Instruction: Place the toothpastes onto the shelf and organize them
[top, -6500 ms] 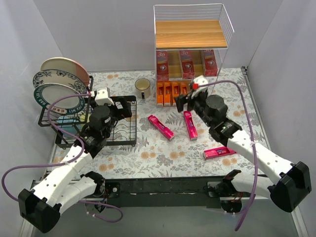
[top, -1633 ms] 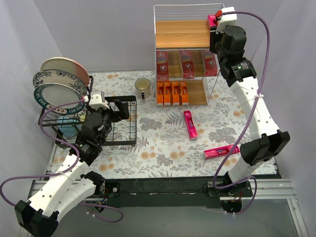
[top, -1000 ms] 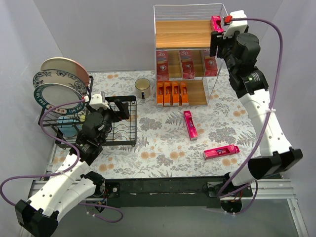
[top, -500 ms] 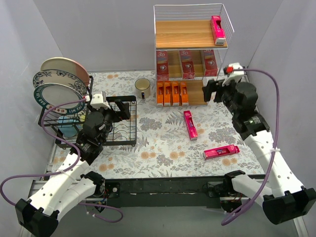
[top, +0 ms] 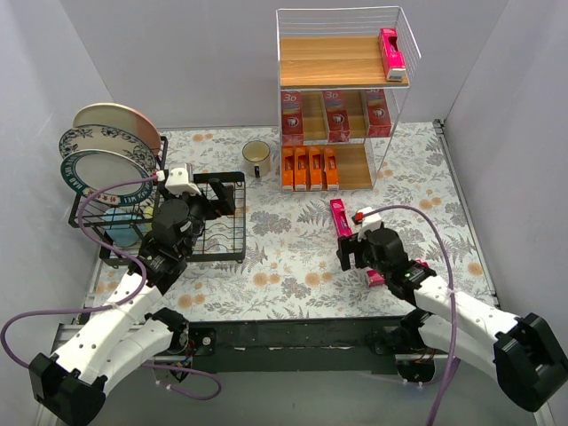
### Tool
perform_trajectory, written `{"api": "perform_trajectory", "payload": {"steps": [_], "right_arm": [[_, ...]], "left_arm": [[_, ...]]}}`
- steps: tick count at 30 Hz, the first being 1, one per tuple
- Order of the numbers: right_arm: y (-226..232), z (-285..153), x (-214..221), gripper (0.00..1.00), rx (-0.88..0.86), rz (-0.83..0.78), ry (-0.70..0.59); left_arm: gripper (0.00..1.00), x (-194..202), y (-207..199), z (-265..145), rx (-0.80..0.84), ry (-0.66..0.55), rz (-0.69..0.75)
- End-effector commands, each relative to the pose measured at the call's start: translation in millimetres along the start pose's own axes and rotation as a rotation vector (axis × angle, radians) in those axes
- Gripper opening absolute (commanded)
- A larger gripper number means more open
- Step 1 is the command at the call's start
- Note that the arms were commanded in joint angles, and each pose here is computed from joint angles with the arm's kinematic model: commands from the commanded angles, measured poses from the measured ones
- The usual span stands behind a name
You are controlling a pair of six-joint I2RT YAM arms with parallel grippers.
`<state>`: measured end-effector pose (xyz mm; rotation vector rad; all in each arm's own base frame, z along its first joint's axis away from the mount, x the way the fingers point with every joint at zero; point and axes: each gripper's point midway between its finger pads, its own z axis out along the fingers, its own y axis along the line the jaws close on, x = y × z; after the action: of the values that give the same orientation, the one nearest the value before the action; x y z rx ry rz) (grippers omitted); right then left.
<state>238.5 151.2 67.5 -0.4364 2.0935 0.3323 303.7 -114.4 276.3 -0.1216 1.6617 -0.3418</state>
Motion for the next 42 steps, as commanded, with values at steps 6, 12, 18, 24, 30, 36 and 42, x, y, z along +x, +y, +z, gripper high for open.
{"api": "perform_trajectory", "payload": {"steps": [6,12,18,24,30,36,42], "right_arm": [[-2,22,-19,0.84,0.136,0.008,-0.166],[-2,32,-5,0.75,0.146,-0.012,-0.131],[-5,41,11,0.67,0.165,-0.029,-0.076],[-4,49,18,0.62,0.166,-0.048,-0.052],[4,45,15,0.48,0.143,-0.086,-0.044],[24,24,-2,0.45,0.072,-0.119,-0.04],[46,-8,-64,0.43,-0.026,-0.086,-0.14]], "left_arm": [[0.98,-4,6,0,-0.023,-0.013,0.011],[0.98,-4,6,0,-0.022,-0.015,0.011],[0.98,-5,6,0,-0.024,-0.017,0.012],[0.98,-5,7,-1,-0.029,-0.02,0.012],[0.98,-5,7,-1,-0.029,-0.02,0.012],[0.98,-5,5,0,-0.019,-0.016,0.011],[0.98,-3,3,1,-0.012,-0.011,0.007]]}}
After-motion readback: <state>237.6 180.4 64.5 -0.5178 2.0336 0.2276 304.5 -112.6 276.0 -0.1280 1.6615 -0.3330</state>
